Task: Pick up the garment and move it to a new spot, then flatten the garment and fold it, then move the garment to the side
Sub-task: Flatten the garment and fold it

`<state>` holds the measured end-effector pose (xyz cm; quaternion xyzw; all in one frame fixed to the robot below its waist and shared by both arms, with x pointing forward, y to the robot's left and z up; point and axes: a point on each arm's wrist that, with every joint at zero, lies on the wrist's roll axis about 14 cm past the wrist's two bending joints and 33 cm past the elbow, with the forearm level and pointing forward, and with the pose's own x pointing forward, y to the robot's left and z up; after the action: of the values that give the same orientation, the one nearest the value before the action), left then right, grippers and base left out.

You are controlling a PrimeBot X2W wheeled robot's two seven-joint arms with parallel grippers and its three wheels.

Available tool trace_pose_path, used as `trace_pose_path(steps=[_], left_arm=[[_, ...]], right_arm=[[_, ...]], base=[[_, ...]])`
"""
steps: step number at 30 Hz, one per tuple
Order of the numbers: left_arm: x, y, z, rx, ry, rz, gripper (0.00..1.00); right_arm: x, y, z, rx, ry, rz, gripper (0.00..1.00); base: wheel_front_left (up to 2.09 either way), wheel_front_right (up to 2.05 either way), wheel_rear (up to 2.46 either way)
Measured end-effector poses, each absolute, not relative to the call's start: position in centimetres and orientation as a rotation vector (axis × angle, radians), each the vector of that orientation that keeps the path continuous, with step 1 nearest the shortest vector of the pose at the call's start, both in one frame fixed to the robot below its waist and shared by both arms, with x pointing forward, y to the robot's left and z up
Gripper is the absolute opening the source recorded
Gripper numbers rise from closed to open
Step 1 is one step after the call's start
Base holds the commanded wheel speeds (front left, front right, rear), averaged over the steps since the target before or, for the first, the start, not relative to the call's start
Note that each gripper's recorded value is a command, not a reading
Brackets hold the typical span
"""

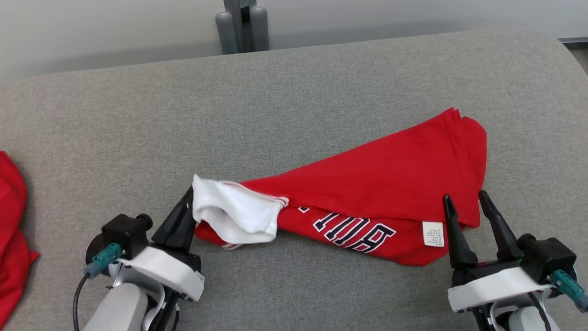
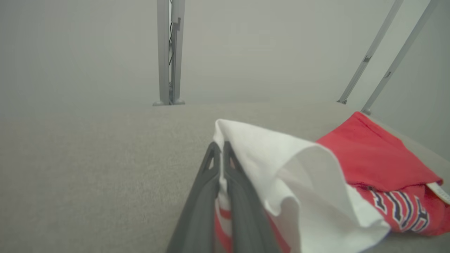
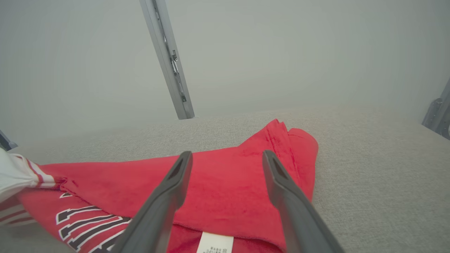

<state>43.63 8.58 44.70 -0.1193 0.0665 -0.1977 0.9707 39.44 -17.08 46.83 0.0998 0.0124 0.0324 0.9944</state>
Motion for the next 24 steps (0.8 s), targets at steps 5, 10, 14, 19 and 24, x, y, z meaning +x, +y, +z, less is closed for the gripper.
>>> trace_pose_path(steps=[5,10,14,19,24], left_arm=[[43.6,11.7,42.8,-0.154,0.198,-0.364,1.0],[43.2,12.9,43.1,-0.127,0.195,-0.347,1.0],[42.1,15.0,42.9,-0.067,0.2,-0.311,1.0],[41.8,16.2,46.3,-0.151,0.079,-0.182,1.0],[39.0,16.4,47.3,-0.274,0.034,-0.056,1.0]], right_arm=[[39.4,-16.7,47.0,0.2,0.021,0.077,1.0],[39.3,-16.6,47.4,0.2,0.009,0.081,1.0],[38.9,-16.5,47.6,0.202,0.007,0.084,1.0],[38.5,-15.9,48.0,0.203,-0.002,0.101,1.0],[37.9,-15.4,48.3,0.199,-0.01,0.118,1.0]], base=[[0.0,0.0,0.0],[0.0,0.0,0.0],[0.0,0.0,0.0],[0.0,0.0,0.0],[0.0,0.0,0.0]])
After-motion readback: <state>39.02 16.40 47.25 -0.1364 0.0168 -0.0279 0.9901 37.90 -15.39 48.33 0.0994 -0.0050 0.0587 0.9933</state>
